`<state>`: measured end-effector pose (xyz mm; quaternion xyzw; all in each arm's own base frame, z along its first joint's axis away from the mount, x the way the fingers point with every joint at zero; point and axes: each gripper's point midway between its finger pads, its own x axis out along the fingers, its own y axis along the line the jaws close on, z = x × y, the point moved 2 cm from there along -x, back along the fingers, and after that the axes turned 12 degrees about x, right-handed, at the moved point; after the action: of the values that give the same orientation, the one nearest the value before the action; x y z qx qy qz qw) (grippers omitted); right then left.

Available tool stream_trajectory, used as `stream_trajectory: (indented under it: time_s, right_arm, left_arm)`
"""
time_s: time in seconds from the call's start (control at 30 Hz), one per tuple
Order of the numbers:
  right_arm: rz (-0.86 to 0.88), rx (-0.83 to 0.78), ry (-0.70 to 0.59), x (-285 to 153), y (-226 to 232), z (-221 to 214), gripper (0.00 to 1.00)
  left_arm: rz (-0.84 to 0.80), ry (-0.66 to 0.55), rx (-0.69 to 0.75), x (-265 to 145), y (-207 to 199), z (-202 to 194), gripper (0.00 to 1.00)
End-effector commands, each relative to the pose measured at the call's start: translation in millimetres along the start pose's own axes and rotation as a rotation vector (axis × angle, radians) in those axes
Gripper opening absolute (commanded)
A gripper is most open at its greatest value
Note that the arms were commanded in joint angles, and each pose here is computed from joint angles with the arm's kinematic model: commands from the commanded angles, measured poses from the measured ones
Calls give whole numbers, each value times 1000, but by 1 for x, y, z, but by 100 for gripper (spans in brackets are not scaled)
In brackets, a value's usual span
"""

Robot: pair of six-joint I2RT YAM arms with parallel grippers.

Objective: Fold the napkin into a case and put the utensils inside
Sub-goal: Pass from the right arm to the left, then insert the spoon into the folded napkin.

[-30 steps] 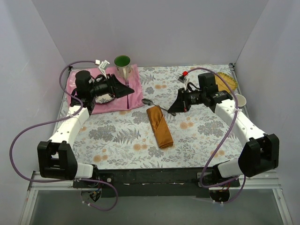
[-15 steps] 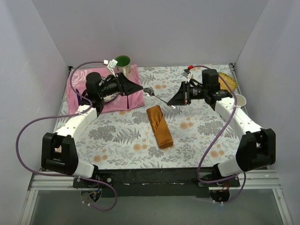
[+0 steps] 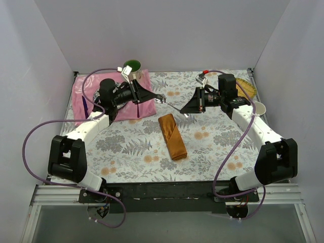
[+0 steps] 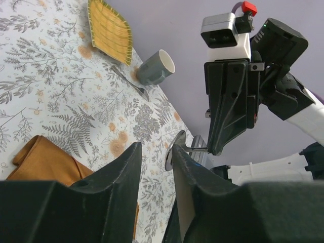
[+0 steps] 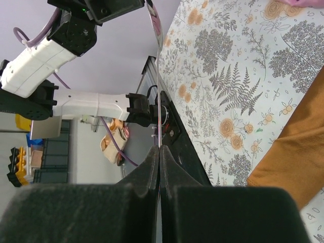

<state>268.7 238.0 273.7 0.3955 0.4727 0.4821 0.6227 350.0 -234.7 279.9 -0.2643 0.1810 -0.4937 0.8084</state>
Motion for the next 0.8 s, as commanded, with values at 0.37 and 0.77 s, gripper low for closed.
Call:
stream_trajectory:
  time_s: [0.37,0.77]
  right_arm:
    - [77,-68,25,-4,18,0,37]
    - [-158,-201,-78,-52,-30,17,99]
  left_arm:
    - [-178,41,50,2,-30,-2,0]
    - [-203,294,381,-29,41,-34,0]
